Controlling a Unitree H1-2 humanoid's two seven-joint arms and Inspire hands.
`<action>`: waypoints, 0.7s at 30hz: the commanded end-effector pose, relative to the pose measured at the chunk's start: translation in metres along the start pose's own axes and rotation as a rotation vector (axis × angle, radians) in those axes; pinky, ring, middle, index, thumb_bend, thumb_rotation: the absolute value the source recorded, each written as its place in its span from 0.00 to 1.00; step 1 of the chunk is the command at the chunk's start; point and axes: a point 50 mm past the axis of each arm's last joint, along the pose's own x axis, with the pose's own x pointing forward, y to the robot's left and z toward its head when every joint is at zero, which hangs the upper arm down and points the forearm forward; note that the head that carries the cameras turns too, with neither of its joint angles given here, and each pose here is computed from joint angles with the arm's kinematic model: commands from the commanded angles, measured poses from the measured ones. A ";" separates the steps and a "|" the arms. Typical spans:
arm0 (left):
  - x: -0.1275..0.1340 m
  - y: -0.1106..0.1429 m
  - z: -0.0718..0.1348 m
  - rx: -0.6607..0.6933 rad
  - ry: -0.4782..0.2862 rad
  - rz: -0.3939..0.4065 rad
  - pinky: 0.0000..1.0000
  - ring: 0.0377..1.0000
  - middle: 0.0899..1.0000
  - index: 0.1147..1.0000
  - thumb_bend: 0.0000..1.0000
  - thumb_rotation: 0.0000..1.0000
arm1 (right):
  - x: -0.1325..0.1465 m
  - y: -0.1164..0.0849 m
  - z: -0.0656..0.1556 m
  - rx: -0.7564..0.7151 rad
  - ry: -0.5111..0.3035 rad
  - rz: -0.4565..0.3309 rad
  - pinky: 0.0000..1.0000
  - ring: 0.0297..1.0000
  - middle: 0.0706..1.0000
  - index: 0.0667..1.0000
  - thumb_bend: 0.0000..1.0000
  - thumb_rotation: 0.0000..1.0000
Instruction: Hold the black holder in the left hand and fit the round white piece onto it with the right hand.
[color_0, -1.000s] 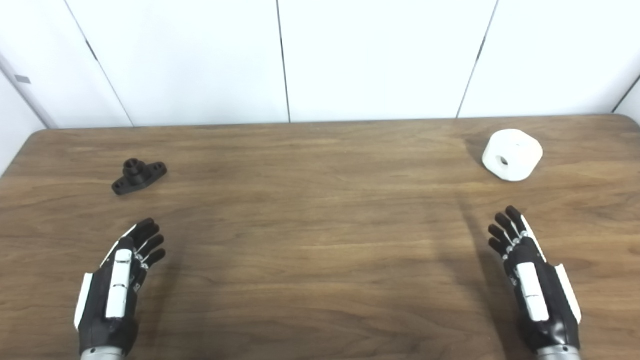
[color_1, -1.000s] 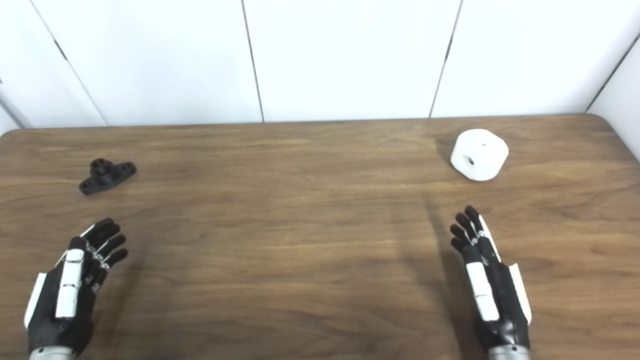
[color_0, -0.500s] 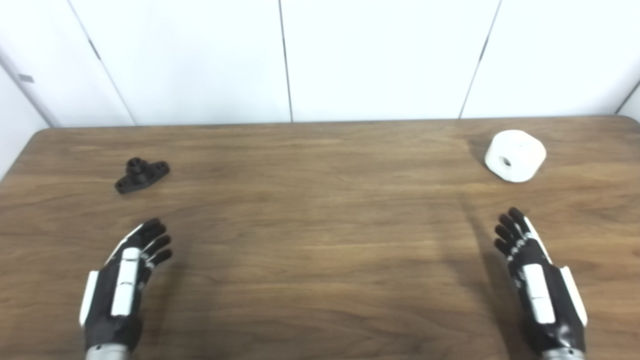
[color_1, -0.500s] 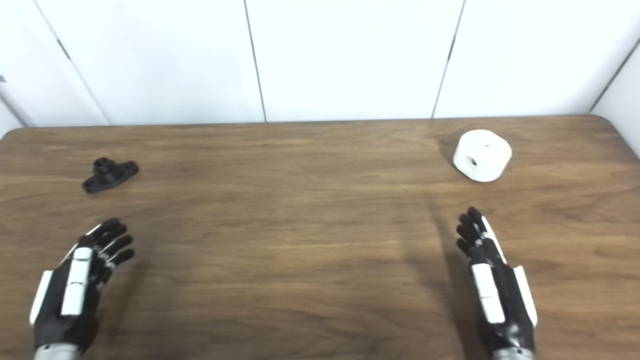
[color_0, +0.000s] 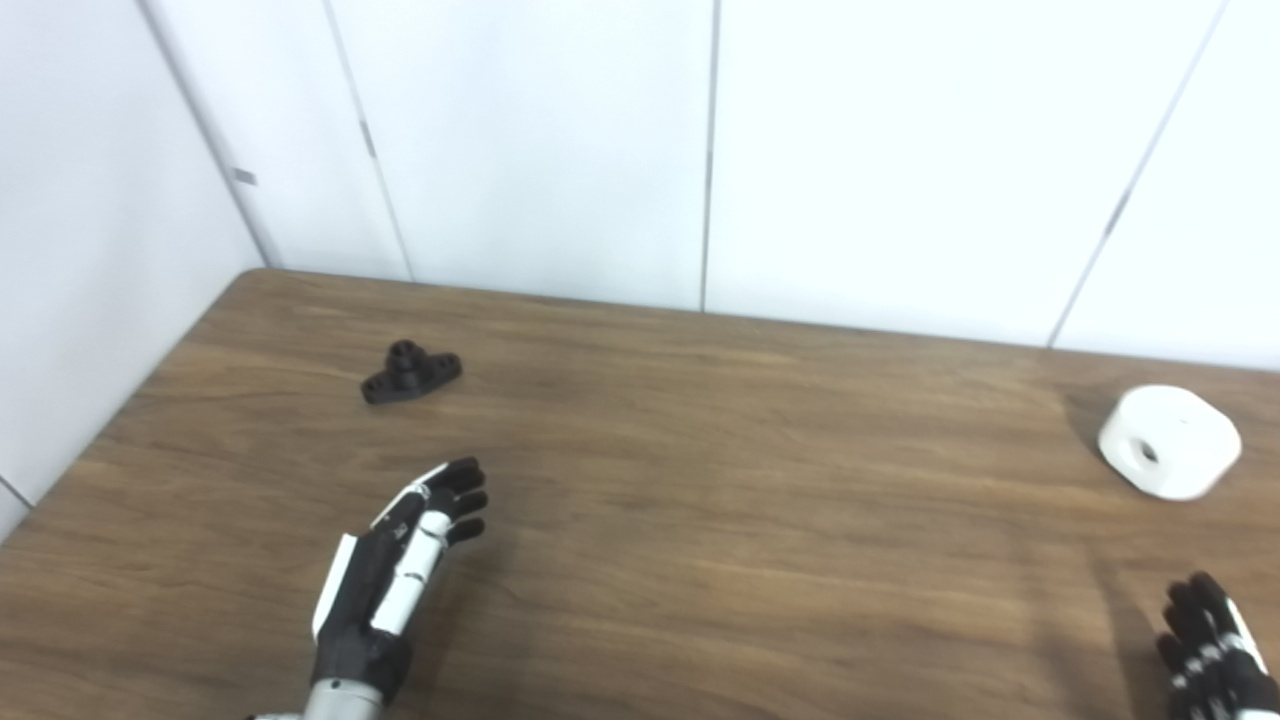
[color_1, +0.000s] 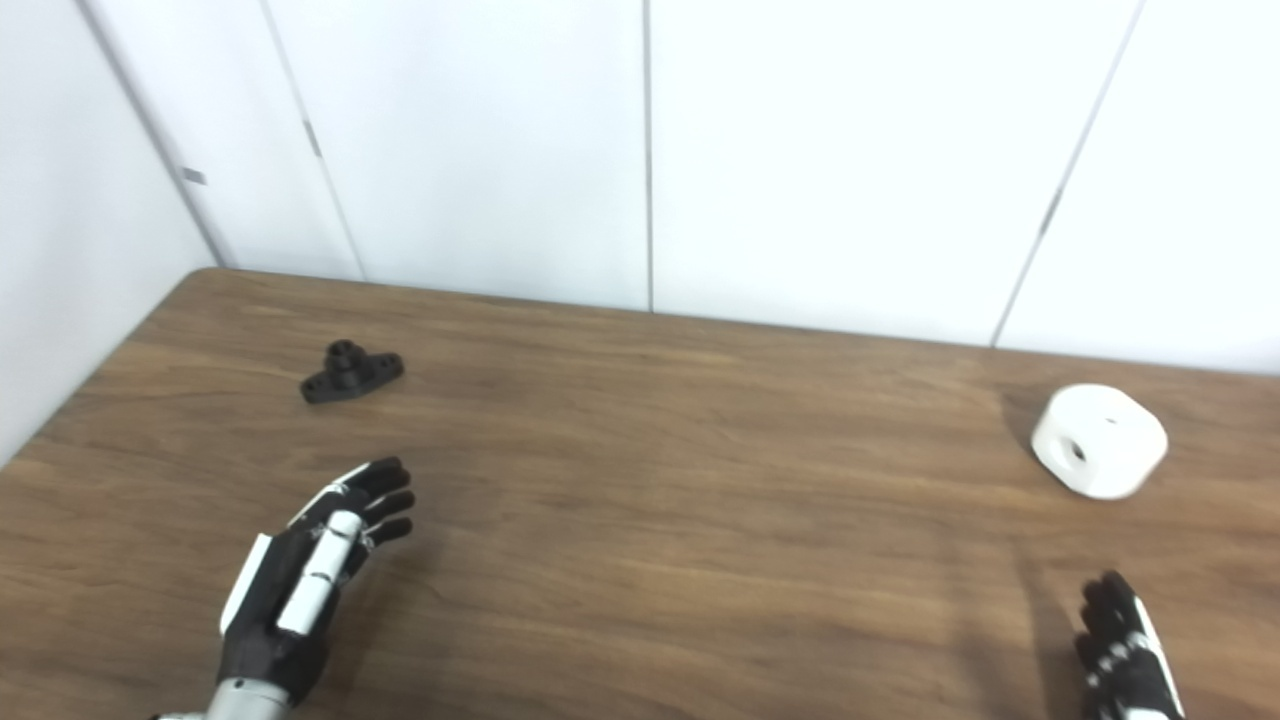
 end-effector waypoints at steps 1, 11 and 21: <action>-0.002 -0.015 -0.001 -0.023 -0.047 0.014 0.80 0.82 0.82 0.77 0.43 0.69 | 0.006 -0.005 -0.001 0.003 -0.034 -0.012 1.00 0.97 0.95 0.95 0.62 0.92; -0.004 -0.022 -0.009 -0.010 -0.049 0.002 0.81 0.83 0.83 0.80 0.48 0.77 | 0.009 -0.010 -0.008 0.000 -0.032 -0.007 1.00 0.99 0.96 0.96 0.61 0.92; -0.003 -0.023 -0.012 -0.009 -0.063 0.006 0.82 0.84 0.84 0.79 0.48 0.72 | 0.009 -0.009 -0.010 -0.003 -0.030 -0.002 1.00 0.99 0.96 0.97 0.59 0.93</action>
